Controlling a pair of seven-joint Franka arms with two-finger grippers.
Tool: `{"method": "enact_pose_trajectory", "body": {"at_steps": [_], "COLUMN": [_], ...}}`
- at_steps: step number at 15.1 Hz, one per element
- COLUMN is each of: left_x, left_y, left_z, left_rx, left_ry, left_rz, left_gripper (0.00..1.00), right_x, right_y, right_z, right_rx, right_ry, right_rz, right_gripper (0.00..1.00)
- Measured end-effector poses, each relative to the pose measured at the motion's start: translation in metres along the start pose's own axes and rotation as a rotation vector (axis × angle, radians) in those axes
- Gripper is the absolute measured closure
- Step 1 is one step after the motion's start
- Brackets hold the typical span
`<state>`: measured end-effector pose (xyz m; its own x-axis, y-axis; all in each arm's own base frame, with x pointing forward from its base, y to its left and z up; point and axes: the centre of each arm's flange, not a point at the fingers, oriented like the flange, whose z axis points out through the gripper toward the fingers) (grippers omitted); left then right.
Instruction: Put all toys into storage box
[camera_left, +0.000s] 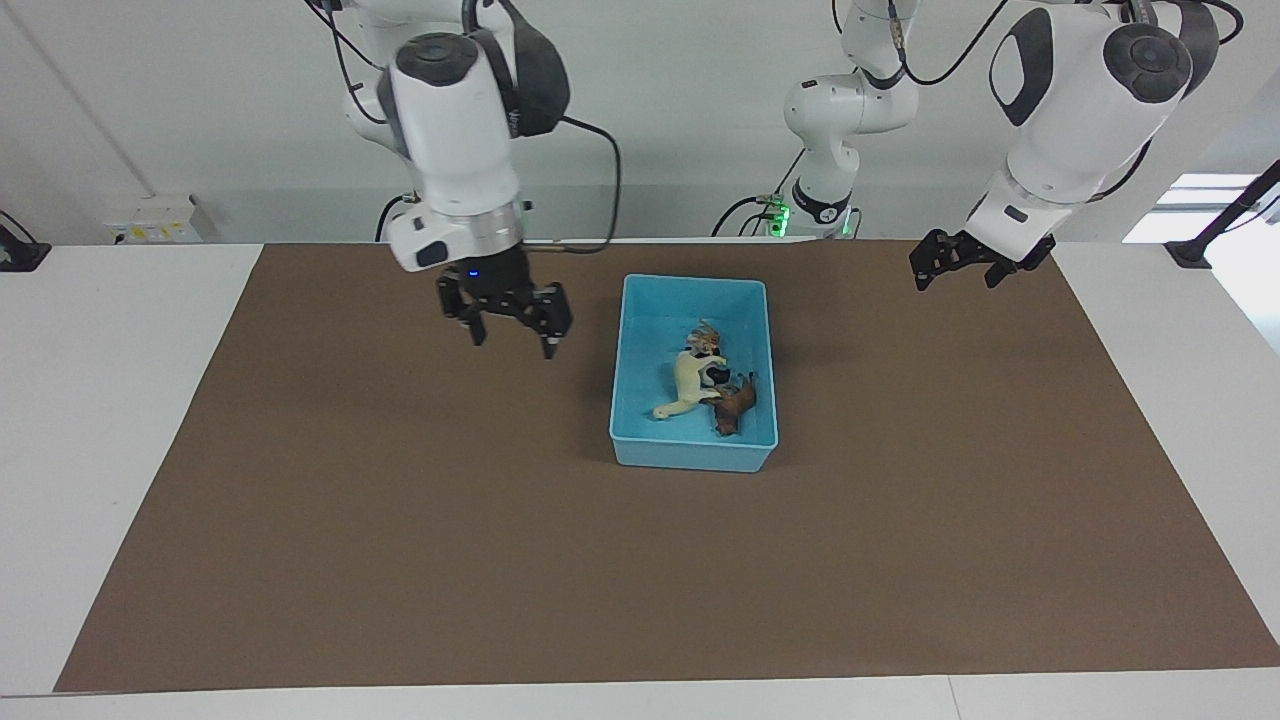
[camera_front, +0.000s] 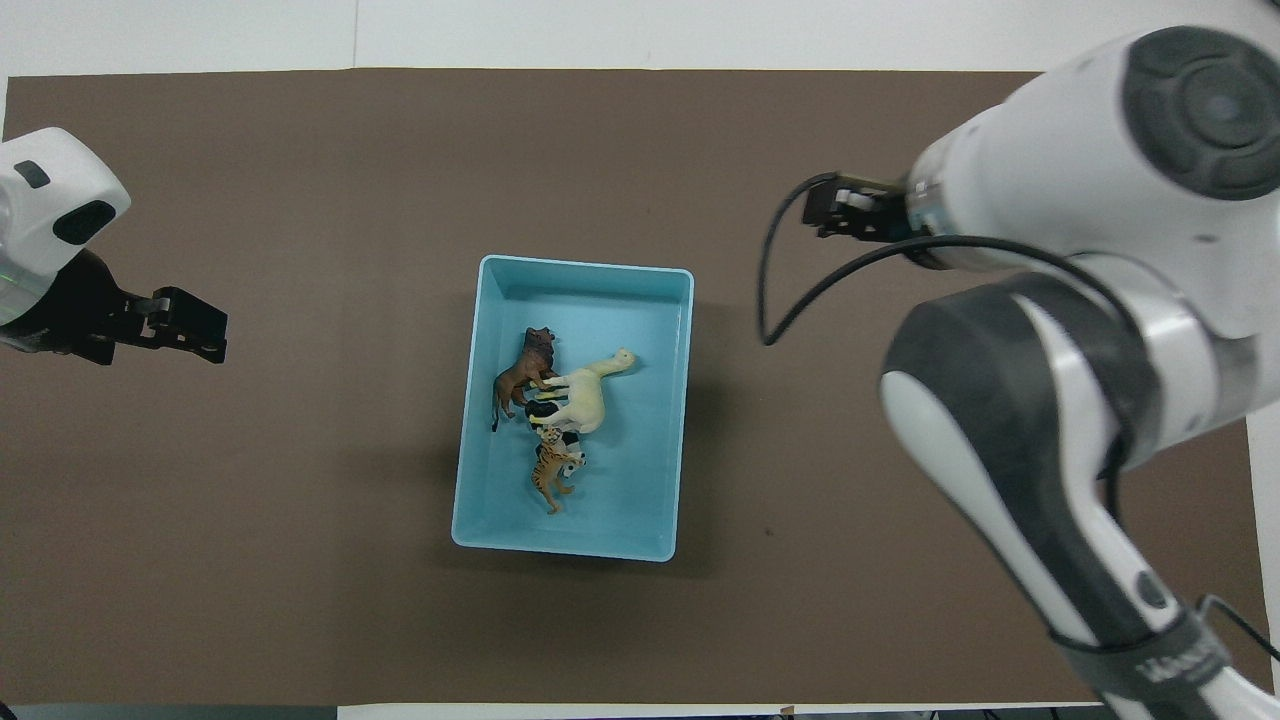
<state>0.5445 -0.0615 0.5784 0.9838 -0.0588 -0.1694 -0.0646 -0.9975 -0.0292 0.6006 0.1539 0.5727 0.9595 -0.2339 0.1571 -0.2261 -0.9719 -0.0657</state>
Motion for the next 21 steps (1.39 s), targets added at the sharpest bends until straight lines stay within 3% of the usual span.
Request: {"method": "enact_pose_trajectory", "body": {"at_steps": [2,5,12,17,21], "left_x": [-0.005,-0.001,0.000,-0.002,-0.001], "left_y": [0.005,0.005,0.004,0.008,0.009], "left_z": [0.002,-0.004,0.000,-0.003,-0.007], "left_rx": [0.000,-0.004,-0.005,-0.004,-0.005], "left_ry": [0.003,0.064,0.061,0.068,0.094], "left_rz": [0.008,0.006,0.005,0.013,0.014], "left_gripper": [0.00,0.00,0.00,0.00,0.00], "right_x": [0.025,0.032,-0.008,-0.008,0.004], "right_y": [0.071,0.129,0.205,0.224,0.227], "right_z": [-0.015,-0.029,-0.082,-0.088,-0.082], "right_rx": [-0.019,-0.045,-0.026,-0.034,-0.092], "right_ry": [0.012,-0.020,-0.206,-0.201,-0.170], "right_rz": [-0.106,-0.108,-0.051,-0.054,-0.061], "right_gripper": [0.00,0.00,0.00,0.00,0.00]}}
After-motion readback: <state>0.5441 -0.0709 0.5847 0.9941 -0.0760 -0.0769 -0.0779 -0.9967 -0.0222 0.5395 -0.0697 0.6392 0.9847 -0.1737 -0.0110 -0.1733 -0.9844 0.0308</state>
